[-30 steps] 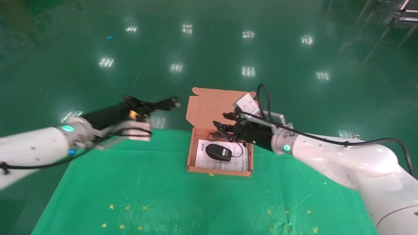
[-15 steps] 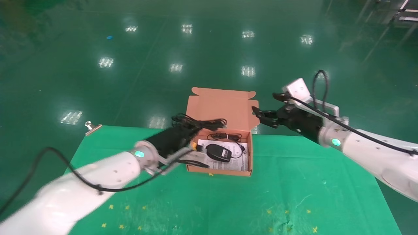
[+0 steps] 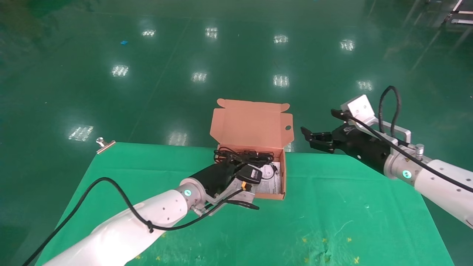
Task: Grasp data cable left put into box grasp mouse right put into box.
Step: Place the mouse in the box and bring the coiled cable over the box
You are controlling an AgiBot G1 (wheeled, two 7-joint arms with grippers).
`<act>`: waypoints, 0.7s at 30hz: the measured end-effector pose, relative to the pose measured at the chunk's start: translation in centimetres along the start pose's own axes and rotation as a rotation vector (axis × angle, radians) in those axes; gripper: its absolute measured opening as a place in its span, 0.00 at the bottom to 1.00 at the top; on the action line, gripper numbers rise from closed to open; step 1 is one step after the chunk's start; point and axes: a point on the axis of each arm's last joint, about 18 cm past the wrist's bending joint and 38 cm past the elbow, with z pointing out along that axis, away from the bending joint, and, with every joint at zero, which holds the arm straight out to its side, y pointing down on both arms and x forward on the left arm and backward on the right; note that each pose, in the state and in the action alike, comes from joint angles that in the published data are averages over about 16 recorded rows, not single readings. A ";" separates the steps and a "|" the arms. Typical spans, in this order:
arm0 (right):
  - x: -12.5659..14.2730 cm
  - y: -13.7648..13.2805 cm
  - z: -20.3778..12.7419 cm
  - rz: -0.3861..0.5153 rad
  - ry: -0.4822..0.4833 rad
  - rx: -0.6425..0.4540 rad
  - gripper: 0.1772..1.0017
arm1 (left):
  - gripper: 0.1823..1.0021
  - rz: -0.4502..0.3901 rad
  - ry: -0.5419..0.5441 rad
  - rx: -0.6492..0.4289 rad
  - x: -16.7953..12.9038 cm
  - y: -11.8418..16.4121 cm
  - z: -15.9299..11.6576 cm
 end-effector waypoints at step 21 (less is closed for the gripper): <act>0.2 0.0 -0.7 -0.001 0.010 -0.003 1.00 | 0.22 -0.006 0.003 0.006 -0.1 0.1 0.1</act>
